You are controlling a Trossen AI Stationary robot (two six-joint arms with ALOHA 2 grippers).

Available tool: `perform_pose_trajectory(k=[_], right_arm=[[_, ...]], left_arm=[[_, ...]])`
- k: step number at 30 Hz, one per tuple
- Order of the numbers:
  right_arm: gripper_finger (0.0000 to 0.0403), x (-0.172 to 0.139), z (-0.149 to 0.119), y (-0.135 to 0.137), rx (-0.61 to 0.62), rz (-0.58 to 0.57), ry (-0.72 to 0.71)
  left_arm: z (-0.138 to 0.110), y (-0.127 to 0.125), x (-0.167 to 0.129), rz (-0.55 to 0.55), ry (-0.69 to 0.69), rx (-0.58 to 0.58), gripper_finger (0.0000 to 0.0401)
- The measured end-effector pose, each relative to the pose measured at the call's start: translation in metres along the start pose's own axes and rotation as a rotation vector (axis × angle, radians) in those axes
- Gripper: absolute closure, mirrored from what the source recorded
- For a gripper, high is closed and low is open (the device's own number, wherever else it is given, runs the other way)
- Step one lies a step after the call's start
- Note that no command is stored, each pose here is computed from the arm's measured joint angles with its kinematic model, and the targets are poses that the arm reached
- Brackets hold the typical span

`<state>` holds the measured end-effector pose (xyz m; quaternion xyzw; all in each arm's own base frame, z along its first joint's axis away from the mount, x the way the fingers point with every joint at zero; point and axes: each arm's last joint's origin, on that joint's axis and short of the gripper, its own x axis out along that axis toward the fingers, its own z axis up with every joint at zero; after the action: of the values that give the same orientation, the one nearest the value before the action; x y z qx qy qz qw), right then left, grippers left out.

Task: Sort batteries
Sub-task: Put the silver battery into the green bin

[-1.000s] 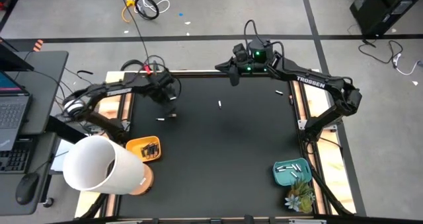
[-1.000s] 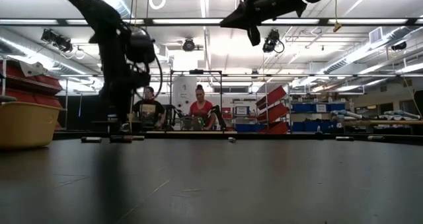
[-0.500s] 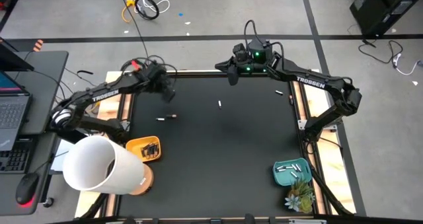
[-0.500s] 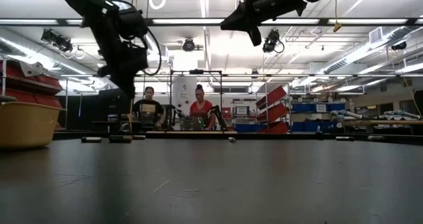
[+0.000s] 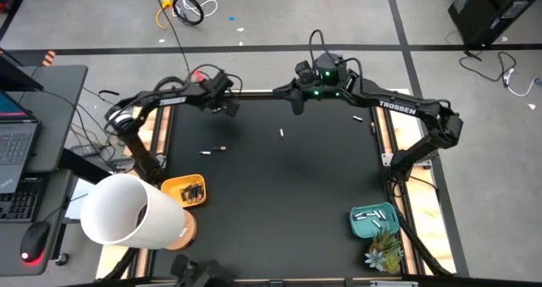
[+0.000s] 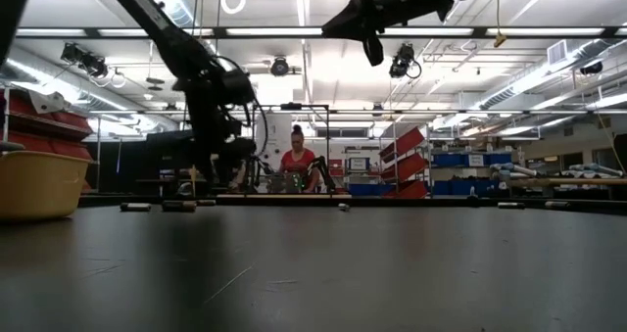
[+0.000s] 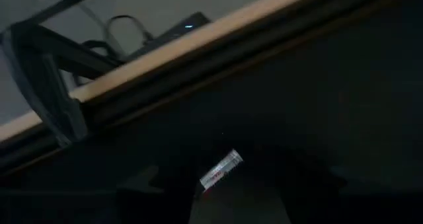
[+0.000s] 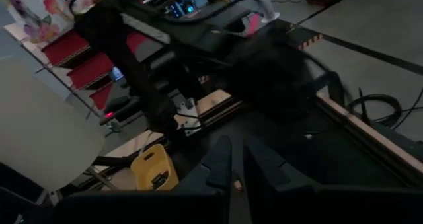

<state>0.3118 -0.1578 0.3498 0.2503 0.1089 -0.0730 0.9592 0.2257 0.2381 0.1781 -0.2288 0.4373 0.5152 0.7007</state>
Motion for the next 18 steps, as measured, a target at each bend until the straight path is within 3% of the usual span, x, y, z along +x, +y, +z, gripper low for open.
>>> perform_pose_trajectory(k=[4,8,12,18], right_arm=[[0.038,0.0,0.0,0.001,0.015,0.016,0.006],[0.038,-0.001,0.0,0.003,0.029,0.018,0.005],[0.038,-0.005,0.002,0.005,0.024,0.023,-0.006],[0.038,-0.007,0.004,0.006,0.017,0.024,-0.013]], left_arm=[[0.008,0.001,0.02,0.077,0.019,-0.062,0.0192],[0.001,0.011,0.043,0.11,0.125,-0.171,0.0194],[-0.001,0.016,0.056,0.084,0.182,-0.257,0.0198],[-0.001,0.016,0.053,0.055,0.186,-0.264,0.0199]])
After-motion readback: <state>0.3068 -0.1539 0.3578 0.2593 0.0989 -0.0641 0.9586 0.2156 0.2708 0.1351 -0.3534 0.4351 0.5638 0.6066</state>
